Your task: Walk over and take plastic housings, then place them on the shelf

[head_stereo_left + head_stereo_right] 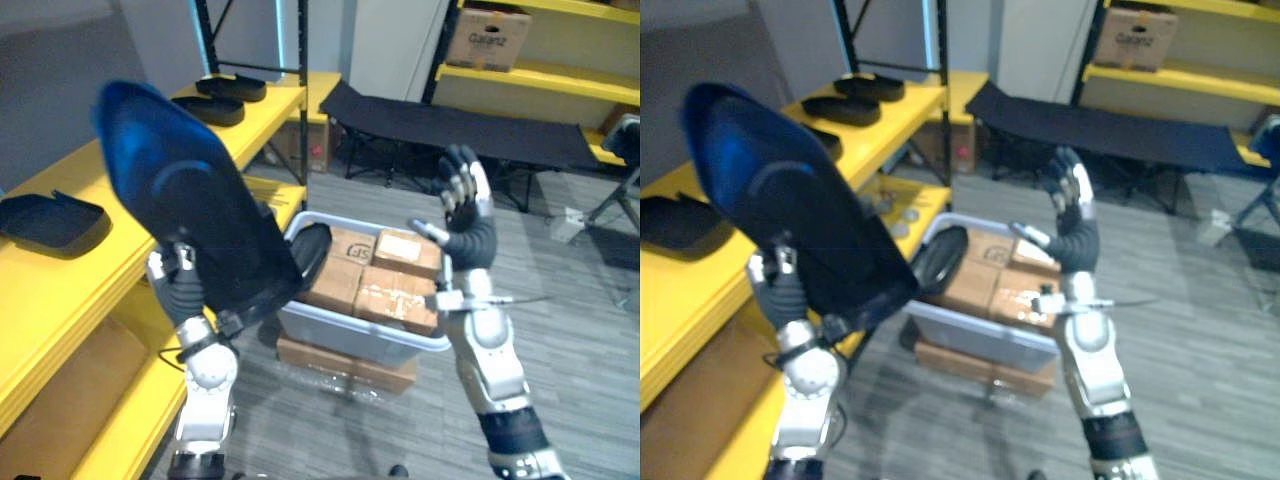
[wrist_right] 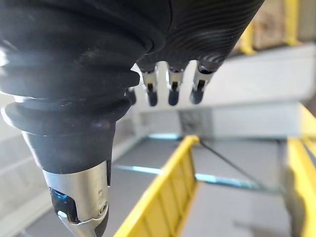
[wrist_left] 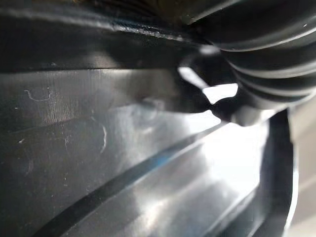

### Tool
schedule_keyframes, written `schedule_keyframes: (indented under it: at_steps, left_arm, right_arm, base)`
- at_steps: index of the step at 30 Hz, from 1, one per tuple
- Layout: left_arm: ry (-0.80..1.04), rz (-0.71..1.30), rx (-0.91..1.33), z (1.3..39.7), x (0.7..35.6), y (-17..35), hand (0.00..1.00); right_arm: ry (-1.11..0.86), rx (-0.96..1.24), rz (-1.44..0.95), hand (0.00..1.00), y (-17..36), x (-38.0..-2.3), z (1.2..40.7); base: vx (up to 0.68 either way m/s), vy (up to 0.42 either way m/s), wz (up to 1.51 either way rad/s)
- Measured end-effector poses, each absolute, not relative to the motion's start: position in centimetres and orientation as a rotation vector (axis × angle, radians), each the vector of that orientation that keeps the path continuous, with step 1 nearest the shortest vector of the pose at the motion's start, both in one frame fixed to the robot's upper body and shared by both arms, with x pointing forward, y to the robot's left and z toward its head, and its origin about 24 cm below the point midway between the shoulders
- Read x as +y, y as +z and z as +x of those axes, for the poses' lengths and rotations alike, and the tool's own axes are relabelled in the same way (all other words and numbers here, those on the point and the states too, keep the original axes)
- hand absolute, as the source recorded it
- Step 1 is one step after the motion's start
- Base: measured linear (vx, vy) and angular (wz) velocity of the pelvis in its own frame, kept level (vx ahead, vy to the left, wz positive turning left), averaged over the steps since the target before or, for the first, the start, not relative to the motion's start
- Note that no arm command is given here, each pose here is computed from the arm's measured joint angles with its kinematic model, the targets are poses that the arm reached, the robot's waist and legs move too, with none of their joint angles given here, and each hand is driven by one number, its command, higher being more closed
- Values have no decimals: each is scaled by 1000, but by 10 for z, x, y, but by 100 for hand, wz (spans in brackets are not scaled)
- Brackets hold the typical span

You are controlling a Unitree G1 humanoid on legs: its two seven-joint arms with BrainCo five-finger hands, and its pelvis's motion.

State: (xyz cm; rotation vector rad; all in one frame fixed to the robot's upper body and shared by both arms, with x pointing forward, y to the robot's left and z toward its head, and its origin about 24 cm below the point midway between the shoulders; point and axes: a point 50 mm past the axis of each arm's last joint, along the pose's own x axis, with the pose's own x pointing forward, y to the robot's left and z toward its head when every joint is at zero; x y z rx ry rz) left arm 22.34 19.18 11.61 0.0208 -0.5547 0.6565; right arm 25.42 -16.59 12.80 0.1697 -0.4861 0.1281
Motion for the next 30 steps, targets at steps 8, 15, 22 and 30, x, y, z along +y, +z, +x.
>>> schedule_keyframes:
  at_steps: [8,15,22,30]
  left_arm:
    - [685,45,-471,200,203,96,100]
    - [689,-39,-447,190,204,87,100]
    - [783,-63,-518,192,210,97,100]
    - [1047,14,-626,164,244,115,100]
  right_arm:
    - [-222,-173,324,0,46,-204,209]
    - [-389,-55,317,0,18,-220,182]
    - [-382,-155,290,0,33,-221,204]
    - [-189,-284,294,0,57,-196,229]
  base:
    - [13,26,-15]
    - [-13,15,-2]
    - [-13,30,7]
    - [50,36,55]
